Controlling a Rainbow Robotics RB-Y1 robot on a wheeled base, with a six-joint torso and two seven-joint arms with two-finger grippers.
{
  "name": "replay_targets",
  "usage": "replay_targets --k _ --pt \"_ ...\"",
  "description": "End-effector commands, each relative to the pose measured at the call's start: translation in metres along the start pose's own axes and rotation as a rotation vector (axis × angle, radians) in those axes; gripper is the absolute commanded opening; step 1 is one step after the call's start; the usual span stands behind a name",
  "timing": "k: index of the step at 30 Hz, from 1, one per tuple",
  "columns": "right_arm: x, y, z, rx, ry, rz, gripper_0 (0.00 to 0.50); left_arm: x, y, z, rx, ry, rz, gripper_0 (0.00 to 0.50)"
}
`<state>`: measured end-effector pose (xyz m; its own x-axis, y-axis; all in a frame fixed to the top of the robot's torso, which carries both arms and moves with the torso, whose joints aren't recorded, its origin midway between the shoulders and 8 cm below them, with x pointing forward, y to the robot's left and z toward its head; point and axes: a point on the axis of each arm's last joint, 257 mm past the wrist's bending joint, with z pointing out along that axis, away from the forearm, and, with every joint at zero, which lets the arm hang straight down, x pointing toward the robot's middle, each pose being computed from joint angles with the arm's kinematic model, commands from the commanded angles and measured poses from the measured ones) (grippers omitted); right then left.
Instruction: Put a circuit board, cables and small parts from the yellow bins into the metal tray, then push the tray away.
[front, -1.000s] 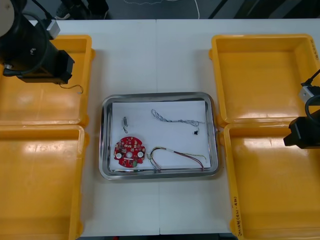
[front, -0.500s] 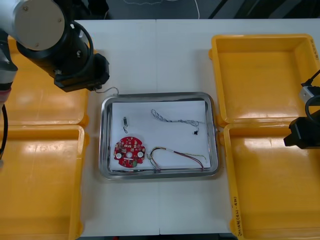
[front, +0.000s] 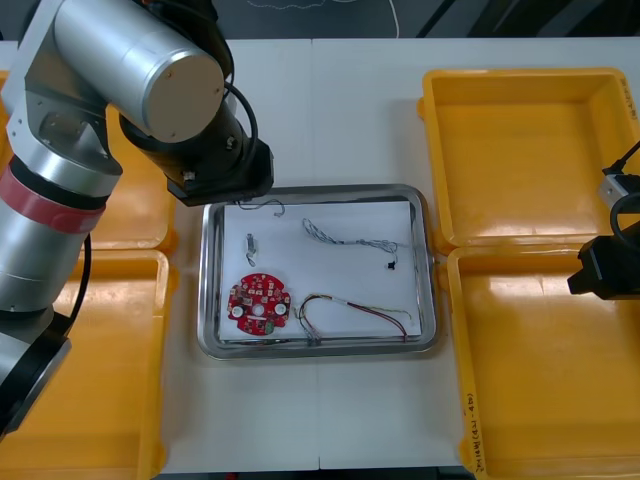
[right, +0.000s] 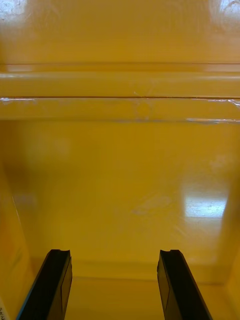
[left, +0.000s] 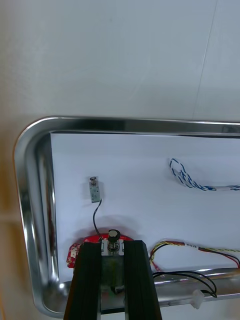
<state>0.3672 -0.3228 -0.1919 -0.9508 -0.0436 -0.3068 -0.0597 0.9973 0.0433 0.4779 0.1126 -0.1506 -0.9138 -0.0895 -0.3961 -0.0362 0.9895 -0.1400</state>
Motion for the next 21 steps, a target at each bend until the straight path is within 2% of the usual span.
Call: replay_targets --k 1,5,10,21 --pt "-0.002 -0.001 -0.008 0.000 -0.029 0.031 0.500 0.002 -0.019 0.000 -0.018 -0.002 0.011 0.000" --pt "-0.001 -0.002 -0.007 0.000 -0.027 0.030 0.500 0.009 -0.011 0.012 -0.038 0.015 0.003 0.000" --pt "0.000 -0.002 -0.007 -0.001 -0.025 0.028 0.500 0.011 -0.014 0.027 -0.022 -0.010 -0.001 0.000" --pt "0.000 -0.001 -0.006 -0.004 -0.023 0.025 0.500 0.019 -0.018 0.050 -0.009 -0.022 0.000 0.000"
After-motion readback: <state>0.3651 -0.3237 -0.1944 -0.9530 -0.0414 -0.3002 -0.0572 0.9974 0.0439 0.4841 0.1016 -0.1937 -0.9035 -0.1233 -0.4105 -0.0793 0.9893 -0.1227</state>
